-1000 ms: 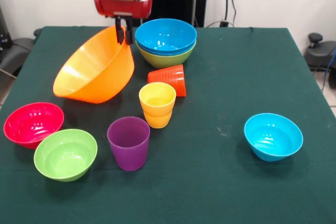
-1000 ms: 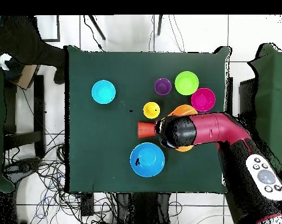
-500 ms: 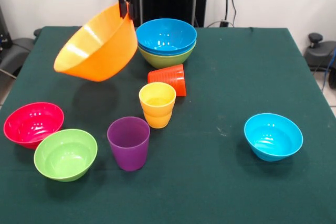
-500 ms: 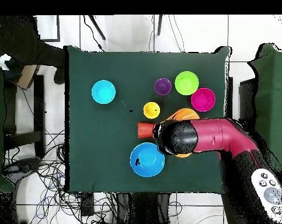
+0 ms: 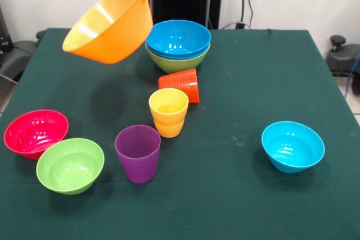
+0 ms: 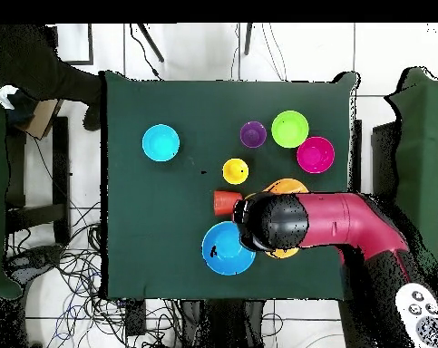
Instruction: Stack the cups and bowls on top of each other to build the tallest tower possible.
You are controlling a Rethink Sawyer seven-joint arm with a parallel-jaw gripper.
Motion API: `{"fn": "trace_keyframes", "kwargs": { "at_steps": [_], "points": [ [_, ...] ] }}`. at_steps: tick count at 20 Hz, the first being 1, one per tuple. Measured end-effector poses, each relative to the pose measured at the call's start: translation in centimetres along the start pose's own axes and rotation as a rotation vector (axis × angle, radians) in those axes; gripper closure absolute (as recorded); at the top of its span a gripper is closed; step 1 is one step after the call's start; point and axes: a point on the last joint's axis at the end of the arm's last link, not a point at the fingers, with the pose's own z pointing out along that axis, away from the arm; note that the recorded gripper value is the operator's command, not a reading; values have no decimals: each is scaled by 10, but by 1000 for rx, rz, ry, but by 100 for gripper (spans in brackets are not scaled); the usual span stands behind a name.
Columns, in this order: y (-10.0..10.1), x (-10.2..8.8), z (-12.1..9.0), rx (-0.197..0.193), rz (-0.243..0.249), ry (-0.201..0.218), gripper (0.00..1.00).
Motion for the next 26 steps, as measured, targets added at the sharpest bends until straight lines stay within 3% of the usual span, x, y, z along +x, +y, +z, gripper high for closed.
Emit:
{"fn": "trace_keyframes", "kwargs": {
  "at_steps": [6,14,26],
  "points": [
    [10,13,-19,-10,24,2,100],
    [33,32,-34,-11,15,7,100],
    [84,66,-35,3,-63,36,100]
  ]
}}
